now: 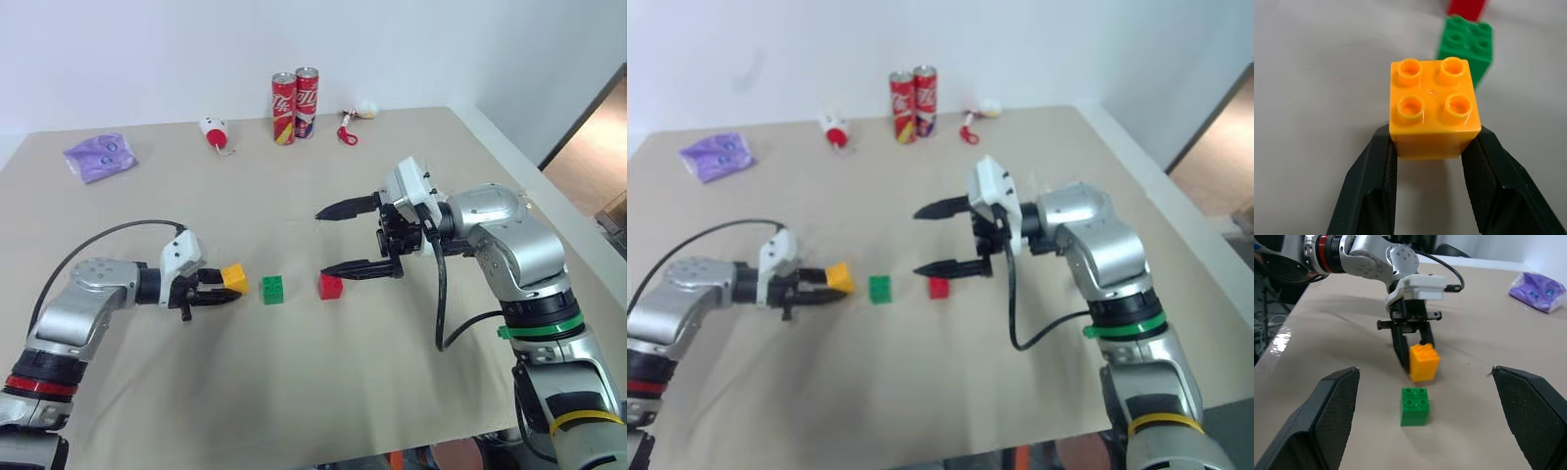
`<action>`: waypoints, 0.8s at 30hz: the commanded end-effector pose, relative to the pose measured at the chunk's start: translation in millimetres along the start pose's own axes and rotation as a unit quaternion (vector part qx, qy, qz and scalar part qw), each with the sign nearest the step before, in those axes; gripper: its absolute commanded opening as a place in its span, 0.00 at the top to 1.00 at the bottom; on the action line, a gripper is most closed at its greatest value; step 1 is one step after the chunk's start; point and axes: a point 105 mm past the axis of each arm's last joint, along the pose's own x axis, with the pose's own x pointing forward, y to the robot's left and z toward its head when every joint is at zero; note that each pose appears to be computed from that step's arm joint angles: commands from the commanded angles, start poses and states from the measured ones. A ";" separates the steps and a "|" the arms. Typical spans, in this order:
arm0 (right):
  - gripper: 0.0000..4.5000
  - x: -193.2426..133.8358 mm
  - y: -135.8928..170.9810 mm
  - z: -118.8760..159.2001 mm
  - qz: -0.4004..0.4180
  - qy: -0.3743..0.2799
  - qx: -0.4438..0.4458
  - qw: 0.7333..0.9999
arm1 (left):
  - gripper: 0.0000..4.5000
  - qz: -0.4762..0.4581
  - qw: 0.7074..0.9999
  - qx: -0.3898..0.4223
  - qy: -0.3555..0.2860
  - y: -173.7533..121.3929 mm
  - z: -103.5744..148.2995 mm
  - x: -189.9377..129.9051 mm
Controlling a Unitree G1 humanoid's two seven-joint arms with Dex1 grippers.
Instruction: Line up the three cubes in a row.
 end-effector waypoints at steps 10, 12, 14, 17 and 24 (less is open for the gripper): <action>0.00 -24.8 11.9 6.2 -0.037 0.013 -0.008 0.999 | 0.71 -0.063 0.992 0.071 0.085 11.5 -33.3 -21.5; 0.00 -25.2 11.9 6.3 -0.041 0.013 -0.007 0.999 | 0.71 -0.055 0.993 0.072 0.082 16.0 -32.9 -23.5; 0.00 -25.3 12.0 6.5 -0.043 0.012 -0.008 0.999 | 0.71 -0.043 0.993 0.072 0.080 20.9 -31.4 -26.5; 0.00 -24.7 11.4 6.5 -0.046 0.011 -0.009 0.999 | 0.71 -0.027 0.995 0.065 0.069 26.0 -26.6 -33.8; 0.00 -22.1 8.2 6.0 -0.043 0.008 -0.010 0.999 | 0.71 -0.015 0.997 0.044 0.057 20.1 -25.5 -47.0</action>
